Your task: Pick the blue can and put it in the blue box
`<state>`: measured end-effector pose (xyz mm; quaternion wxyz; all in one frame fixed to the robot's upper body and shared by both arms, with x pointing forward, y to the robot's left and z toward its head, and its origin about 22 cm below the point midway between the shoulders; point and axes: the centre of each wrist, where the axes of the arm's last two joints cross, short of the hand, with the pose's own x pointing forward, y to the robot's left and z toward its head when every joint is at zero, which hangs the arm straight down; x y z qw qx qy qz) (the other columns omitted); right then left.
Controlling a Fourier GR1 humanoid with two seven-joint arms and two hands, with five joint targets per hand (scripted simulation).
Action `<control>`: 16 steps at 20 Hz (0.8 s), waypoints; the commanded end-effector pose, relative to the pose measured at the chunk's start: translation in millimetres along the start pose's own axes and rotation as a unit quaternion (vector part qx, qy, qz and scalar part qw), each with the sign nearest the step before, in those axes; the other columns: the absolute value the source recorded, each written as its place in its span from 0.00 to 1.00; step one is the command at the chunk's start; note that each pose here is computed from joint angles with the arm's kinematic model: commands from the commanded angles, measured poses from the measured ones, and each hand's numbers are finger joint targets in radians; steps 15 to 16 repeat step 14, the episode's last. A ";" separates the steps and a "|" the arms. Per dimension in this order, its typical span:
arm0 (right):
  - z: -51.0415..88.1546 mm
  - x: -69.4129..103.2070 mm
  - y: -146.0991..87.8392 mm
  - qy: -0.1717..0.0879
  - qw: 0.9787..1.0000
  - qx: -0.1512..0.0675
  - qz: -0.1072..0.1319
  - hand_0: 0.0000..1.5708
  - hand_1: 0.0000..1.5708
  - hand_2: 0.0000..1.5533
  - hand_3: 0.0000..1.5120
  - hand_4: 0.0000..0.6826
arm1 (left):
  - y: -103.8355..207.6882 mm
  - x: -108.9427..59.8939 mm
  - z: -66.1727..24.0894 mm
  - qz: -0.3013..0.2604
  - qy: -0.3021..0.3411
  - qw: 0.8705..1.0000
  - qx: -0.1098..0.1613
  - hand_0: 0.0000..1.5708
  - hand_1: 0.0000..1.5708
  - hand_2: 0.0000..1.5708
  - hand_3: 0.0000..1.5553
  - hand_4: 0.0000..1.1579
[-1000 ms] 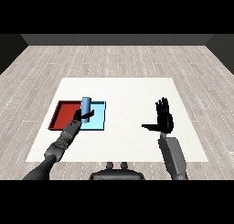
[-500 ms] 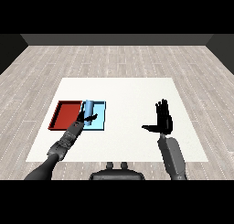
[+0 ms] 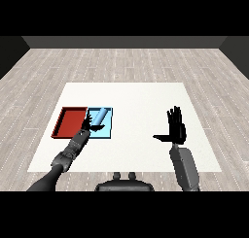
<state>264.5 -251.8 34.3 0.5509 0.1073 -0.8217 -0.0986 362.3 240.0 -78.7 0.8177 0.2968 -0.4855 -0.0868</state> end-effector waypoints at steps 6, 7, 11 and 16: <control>7.6 3.8 -6.0 -0.009 1.000 0.002 -0.010 0.00 0.00 0.00 0.00 0.00 | 9.0 28.4 1.5 0.140 -0.243 0.954 0.106 0.00 0.00 0.00 0.00 0.00; -5.4 -1.3 17.0 -0.004 1.000 0.018 -0.011 0.00 0.00 0.00 0.00 0.00 | 13.5 35.7 1.0 0.160 -0.277 0.944 0.080 0.00 0.00 0.00 0.00 0.00; 4.1 0.9 -10.3 0.015 1.000 0.007 0.023 0.00 0.00 0.00 0.00 0.00 | -7.5 37.8 23.7 0.214 -0.377 0.900 0.041 0.00 0.00 0.00 0.00 0.00; -1.7 10.6 1.8 0.011 1.000 0.017 0.022 0.00 0.00 0.00 0.00 0.00 | -3.0 22.1 39.1 0.249 -0.411 0.877 0.009 0.00 0.00 0.00 0.00 0.00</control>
